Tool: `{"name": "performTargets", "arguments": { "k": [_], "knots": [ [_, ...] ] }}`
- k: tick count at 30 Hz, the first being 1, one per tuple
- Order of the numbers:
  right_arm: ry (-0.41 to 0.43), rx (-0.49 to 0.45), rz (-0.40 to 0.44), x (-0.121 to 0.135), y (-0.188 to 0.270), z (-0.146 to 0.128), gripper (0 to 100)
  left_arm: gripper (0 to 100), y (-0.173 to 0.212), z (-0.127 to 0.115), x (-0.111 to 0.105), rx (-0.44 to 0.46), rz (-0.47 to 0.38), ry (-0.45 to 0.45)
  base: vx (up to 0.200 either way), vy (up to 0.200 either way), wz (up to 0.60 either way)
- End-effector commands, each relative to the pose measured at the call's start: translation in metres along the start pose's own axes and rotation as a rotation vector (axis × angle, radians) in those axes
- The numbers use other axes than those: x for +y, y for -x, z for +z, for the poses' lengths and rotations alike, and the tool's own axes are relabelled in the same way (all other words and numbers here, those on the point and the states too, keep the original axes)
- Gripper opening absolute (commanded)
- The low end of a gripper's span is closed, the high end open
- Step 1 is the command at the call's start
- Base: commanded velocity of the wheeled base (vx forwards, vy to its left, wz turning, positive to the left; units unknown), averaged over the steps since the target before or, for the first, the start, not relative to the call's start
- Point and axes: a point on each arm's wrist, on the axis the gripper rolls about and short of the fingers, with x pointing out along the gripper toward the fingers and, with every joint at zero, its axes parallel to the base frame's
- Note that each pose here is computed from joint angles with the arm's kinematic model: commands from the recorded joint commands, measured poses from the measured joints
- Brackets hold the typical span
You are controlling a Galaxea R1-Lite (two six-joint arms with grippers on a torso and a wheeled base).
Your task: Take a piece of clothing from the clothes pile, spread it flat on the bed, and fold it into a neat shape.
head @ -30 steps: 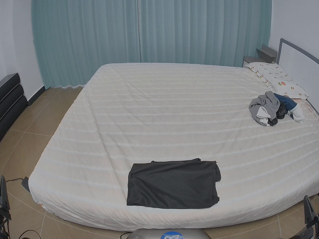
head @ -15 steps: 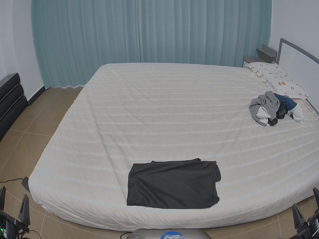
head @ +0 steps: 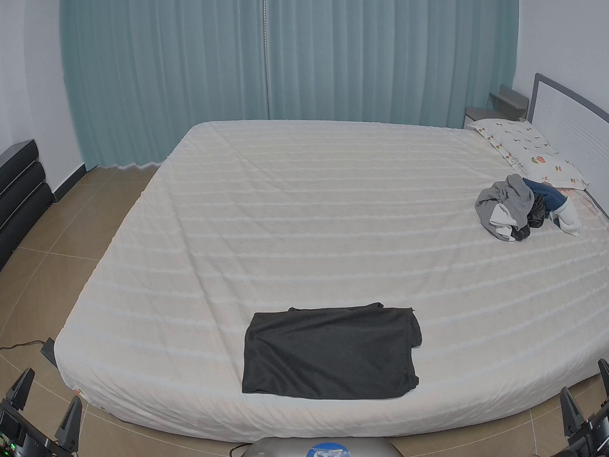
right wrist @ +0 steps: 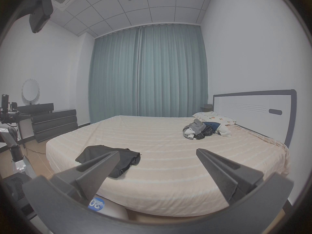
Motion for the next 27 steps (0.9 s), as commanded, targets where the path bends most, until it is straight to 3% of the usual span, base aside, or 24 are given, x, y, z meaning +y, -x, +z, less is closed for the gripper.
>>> {"name": "performTargets", "arguments": {
  "k": [1,3,7,10,12,16,20,22,27],
  "knots": [
    [-0.004,0.007,0.0,0.0001,-0.0005,-0.0051,100,100,-0.0018,-0.0051,-0.0006,0.029,-0.018,0.004,0.0,0.0,0.0],
    [-0.007,0.007,-0.002,0.0001,-0.0005,-0.0051,100,100,-0.0018,-0.0051,-0.001,0.029,-0.037,0.04,0.0,0.0,0.0],
    [-0.01,0.007,-0.003,0.0001,-0.0005,-0.0051,100,100,-0.0016,-0.0052,-0.0005,0.026,0.016,0.111,0.0,0.0,0.0],
    [-0.008,0.007,-0.003,0.0001,-0.0005,-0.0051,100,100,0.0019,-0.0062,0.0,-0.013,0.127,0.09,0.0,0.0,0.0],
    [-0.008,0.007,-0.005,0.0,-0.0005,-0.0051,100,100,0.0042,-0.0069,-0.0004,-0.036,0.156,0.045,0.0,0.0,0.0],
    [-0.008,0.007,-0.005,0.0,-0.0005,-0.0051,100,100,0.0057,-0.0074,-0.0009,-0.056,0.133,0.039,0.0,0.0,0.0],
    [-0.007,0.007,-0.005,-0.0001,-0.0004,-0.0052,100,100,0.0054,-0.0139,-0.0035,0.008,0.022,0.044,0.0,0.0,0.0],
    [-0.005,0.007,-0.005,-0.0001,-0.0004,-0.0052,100,100,0.0056,-0.0126,-0.0034,-0.008,0.023,-0.011,0.0,0.0,0.0],
    [-0.007,0.007,-0.003,-0.0001,-0.0004,-0.0052,100,100,0.0055,-0.0132,-0.0035,-0.001,0.019,0.007,0.0,0.0,0.0]
  ]
}}
